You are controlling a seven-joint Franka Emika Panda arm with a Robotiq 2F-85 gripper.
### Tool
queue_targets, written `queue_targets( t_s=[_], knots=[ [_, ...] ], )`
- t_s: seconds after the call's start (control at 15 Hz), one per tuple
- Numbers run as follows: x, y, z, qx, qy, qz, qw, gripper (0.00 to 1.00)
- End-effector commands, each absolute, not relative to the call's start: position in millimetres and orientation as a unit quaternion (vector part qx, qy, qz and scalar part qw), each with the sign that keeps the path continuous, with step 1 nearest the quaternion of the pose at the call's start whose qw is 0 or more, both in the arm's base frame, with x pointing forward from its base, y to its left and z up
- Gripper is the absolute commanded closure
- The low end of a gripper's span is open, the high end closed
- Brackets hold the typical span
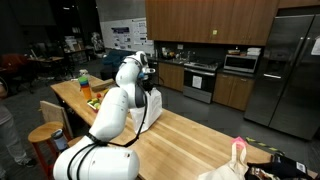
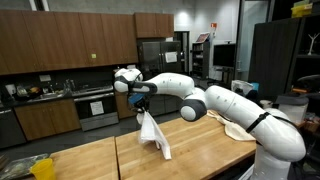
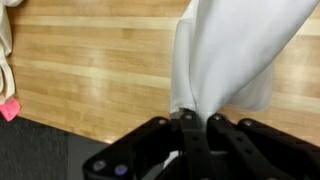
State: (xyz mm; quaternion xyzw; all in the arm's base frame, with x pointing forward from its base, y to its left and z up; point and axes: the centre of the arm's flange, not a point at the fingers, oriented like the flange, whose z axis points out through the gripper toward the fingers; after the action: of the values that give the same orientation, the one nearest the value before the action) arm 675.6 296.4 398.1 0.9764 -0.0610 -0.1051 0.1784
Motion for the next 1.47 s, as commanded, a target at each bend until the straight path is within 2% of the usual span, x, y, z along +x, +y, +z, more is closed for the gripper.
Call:
queue_targets(
  t_s=[0.0, 0.4, 0.47, 0.67, 0.73, 0.8, 0.87, 1.0, 1.4],
  knots=[
    [649.8, 288.8, 399.6, 0.975, 0.039, -0.128, 0.179, 0.98],
    [649.8, 277.4, 396.8, 0.953, 0.207, -0.151, 0.163, 0.98],
    [672.3, 299.7, 396.9, 0.963, 0.162, -0.146, 0.161, 0.93],
    [674.1, 295.9, 396.8, 0.956, 0.195, -0.152, 0.160, 0.93],
    [674.3, 295.4, 396.7, 0.955, 0.197, -0.153, 0.159, 0.98],
    [676.4, 295.4, 393.9, 0.955, 0.195, -0.155, 0.161, 0.98],
    [671.5, 299.2, 391.3, 0.947, 0.233, -0.162, 0.150, 0.98],
    [660.7, 304.8, 391.8, 0.926, 0.298, -0.153, 0.174, 0.98],
    [628.4, 296.6, 406.7, 0.856, 0.450, -0.171, 0.188, 0.98]
  ],
)
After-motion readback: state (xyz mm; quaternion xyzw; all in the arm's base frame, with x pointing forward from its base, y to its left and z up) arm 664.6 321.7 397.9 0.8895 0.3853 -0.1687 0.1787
